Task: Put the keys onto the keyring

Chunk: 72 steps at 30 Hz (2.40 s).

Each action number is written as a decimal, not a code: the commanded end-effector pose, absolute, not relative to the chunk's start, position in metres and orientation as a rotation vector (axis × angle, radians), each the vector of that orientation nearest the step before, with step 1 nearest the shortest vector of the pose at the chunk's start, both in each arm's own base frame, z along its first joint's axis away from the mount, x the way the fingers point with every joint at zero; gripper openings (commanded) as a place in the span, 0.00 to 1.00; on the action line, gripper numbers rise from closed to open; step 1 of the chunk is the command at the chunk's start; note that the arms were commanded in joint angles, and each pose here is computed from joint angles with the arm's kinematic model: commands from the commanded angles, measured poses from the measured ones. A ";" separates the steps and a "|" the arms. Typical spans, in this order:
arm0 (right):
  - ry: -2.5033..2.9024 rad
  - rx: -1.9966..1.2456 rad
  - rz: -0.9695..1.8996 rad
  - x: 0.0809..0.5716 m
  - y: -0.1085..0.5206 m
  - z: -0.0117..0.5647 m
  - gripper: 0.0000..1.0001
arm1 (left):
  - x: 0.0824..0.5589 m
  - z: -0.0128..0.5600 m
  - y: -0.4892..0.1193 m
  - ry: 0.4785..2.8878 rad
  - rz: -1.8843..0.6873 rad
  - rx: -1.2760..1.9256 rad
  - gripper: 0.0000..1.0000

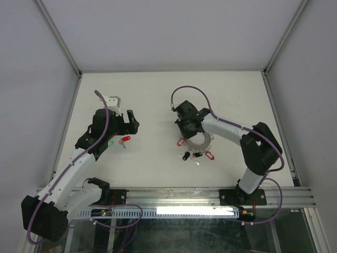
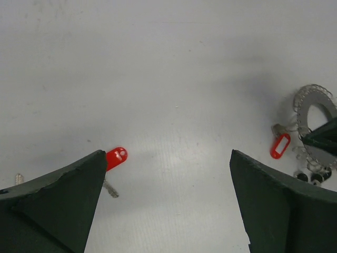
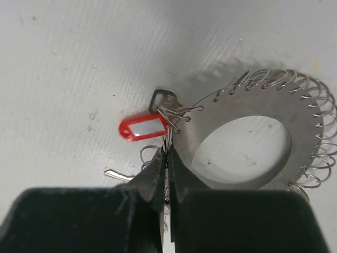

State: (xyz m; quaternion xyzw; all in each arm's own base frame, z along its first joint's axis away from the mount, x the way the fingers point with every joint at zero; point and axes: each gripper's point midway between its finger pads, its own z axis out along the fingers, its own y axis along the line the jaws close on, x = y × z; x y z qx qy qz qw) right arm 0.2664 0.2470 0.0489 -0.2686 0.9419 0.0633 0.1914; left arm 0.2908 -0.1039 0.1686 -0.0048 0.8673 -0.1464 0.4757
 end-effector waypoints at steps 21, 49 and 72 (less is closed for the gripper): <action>2.465 -0.483 0.523 0.286 0.239 0.132 0.00 | 0.241 0.162 -0.285 1.954 -0.655 0.406 0.99; 2.328 -0.428 0.940 0.248 0.251 0.178 0.00 | 0.166 0.196 -0.293 1.290 -0.962 0.729 0.97; 2.231 -0.523 1.069 0.224 0.256 0.190 0.00 | 0.161 0.208 -0.335 0.934 -0.735 1.094 0.44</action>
